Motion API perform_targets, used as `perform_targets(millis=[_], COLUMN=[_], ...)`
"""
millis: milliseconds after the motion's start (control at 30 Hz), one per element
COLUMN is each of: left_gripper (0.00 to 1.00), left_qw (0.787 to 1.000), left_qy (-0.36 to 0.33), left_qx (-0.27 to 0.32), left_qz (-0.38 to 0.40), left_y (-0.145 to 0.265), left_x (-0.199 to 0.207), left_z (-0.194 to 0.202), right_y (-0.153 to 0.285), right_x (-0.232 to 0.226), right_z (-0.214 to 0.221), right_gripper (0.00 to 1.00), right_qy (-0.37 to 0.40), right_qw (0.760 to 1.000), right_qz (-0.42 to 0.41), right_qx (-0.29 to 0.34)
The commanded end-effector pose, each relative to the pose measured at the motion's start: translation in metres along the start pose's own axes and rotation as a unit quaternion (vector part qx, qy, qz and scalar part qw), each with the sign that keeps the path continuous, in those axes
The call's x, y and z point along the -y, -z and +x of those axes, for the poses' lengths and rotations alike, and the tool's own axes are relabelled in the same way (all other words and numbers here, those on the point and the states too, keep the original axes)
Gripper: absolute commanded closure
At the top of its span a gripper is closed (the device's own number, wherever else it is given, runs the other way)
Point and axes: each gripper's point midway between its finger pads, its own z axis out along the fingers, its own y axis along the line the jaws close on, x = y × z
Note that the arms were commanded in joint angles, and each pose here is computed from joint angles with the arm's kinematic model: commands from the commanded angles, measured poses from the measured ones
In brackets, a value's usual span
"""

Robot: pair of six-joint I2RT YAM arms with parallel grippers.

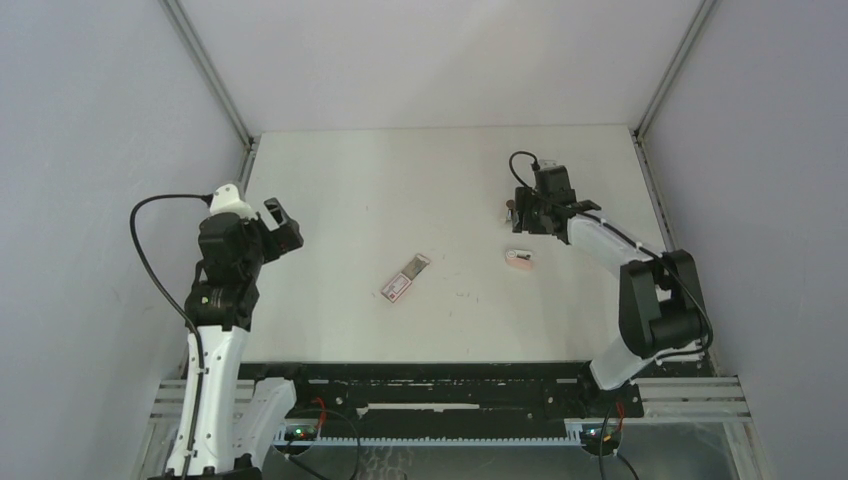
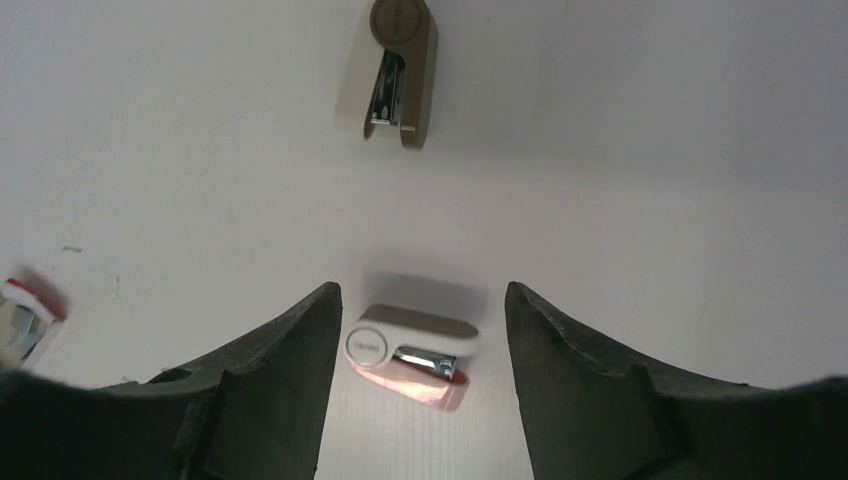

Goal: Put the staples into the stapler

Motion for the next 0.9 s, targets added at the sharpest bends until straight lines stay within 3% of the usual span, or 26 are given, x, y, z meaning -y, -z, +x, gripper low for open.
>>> perform_targets(millis=[0, 467, 867], left_gripper=[0.00, 0.00, 0.00], left_qw=[1.000, 1.000, 1.000], left_qy=[-0.016, -0.013, -0.015], left_qx=[0.024, 0.020, 0.016], left_qz=[-0.012, -0.013, -0.020], left_y=[0.004, 0.005, 0.003], left_x=[-0.008, -0.008, -0.010], left_z=[-0.005, -0.003, -0.002], right_y=[-0.013, -0.058, -0.070], right_x=[-0.006, -0.007, -0.010], right_z=[-0.032, -0.033, -0.028], right_gripper=[0.43, 0.53, 0.69], right_qy=[0.023, 0.045, 0.055], right_qw=[1.000, 0.998, 0.996], right_qz=[0.003, 0.019, 0.026], right_qx=[0.020, -0.025, -0.058])
